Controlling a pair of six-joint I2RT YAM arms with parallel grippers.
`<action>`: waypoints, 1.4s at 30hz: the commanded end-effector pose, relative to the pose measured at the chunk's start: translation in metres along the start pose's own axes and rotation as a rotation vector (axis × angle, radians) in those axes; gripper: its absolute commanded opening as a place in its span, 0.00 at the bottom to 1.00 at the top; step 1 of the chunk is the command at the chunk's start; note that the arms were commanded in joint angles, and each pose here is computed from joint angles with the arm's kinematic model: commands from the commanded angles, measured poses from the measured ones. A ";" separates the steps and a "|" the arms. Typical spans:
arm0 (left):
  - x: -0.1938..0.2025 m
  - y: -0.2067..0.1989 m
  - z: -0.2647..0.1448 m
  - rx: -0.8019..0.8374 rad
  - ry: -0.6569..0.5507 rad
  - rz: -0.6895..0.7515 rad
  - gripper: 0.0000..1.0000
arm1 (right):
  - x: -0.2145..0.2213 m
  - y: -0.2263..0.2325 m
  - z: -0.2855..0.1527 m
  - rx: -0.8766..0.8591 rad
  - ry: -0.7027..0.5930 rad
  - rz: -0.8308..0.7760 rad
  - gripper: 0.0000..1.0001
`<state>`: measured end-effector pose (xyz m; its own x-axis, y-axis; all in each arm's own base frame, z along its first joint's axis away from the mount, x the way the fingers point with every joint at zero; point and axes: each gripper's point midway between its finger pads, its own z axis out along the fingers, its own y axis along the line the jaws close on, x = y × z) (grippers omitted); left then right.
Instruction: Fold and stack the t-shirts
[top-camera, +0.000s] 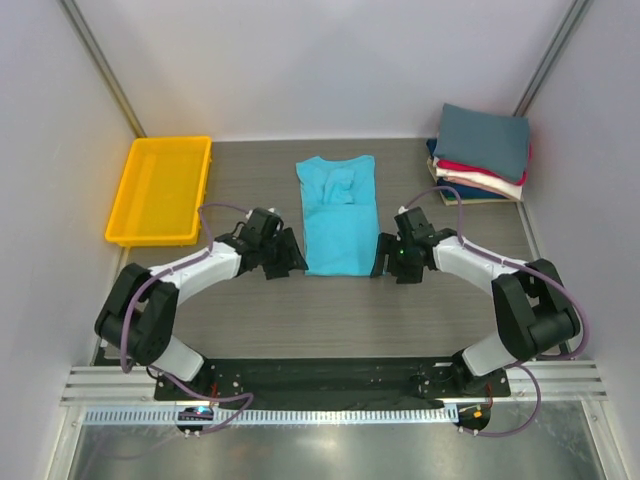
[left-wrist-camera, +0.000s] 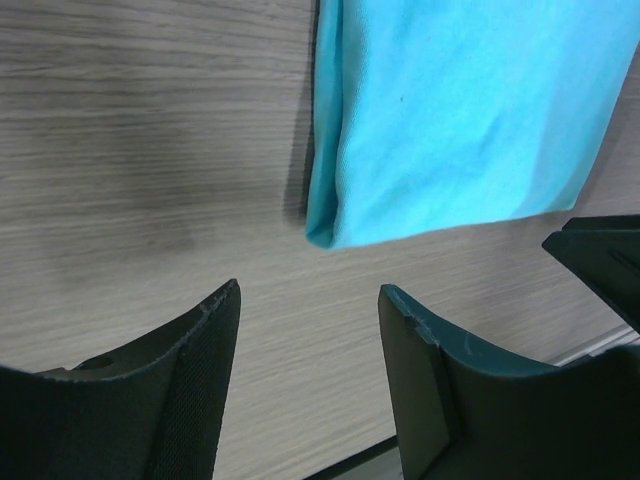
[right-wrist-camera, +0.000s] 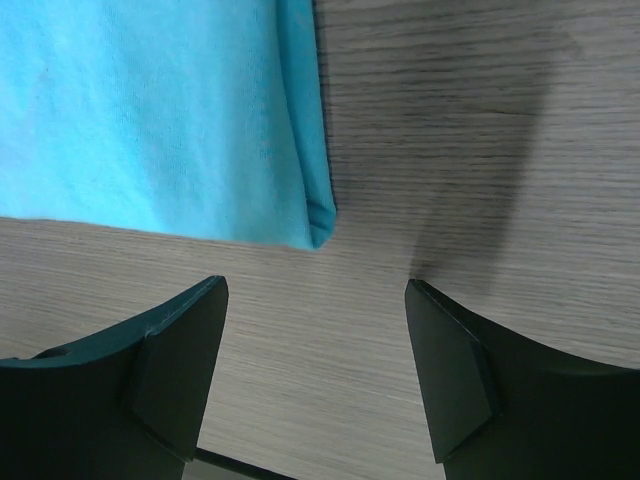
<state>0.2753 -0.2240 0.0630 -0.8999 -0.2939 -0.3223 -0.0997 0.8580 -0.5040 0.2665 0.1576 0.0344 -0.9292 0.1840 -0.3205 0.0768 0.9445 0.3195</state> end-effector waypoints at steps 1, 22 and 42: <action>-0.008 -0.021 0.015 0.082 -0.033 -0.031 0.59 | -0.026 0.022 -0.005 -0.117 -0.103 0.017 0.78; 0.000 -0.012 0.062 0.043 -0.025 -0.090 0.17 | -0.021 0.012 0.028 -0.148 -0.074 0.063 0.22; 0.082 -0.042 -0.083 0.063 -0.098 -0.029 0.00 | 0.047 0.025 -0.111 -0.246 -0.164 0.119 0.01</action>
<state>0.1905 -0.2725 0.1304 -0.8602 -0.3294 -0.3892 -0.0107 0.7749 -0.6320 0.2191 0.1634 0.1242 -0.8254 0.3244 -0.4621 0.0087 0.8257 0.5641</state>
